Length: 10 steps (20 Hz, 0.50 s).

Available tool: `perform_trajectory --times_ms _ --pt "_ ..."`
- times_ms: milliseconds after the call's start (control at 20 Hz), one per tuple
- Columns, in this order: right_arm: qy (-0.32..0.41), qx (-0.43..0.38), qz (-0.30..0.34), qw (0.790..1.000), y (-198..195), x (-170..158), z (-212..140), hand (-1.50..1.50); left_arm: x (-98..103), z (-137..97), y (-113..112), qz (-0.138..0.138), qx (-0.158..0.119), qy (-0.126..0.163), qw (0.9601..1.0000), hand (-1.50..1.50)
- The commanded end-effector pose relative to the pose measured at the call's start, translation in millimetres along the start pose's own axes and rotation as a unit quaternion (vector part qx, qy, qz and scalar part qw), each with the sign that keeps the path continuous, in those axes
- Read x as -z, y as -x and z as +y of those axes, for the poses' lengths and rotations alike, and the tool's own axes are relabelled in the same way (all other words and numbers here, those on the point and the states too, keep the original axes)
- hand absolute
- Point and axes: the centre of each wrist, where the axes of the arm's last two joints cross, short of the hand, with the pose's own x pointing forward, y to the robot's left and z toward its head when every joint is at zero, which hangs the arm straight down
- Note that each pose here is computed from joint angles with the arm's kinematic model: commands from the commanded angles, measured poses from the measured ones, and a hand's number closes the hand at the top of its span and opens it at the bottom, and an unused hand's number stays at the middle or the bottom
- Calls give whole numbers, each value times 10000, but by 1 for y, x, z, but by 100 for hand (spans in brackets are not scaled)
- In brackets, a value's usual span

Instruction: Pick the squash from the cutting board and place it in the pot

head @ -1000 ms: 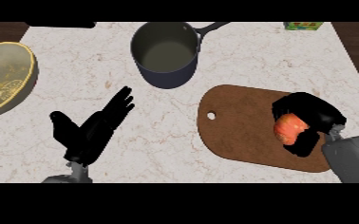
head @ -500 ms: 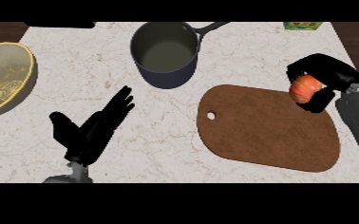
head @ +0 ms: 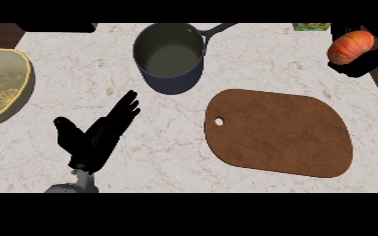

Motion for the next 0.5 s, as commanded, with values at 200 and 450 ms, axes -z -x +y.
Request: perform_trajectory --times_ms 200,450 --pt "343 864 -949 9911 -55 33 -73 150 1 -5 8 47 -81 -9 10000 0" --pt "491 1261 -972 9860 -75 56 -82 150 -6 -4 -11 -72 -16 74 9999 0"
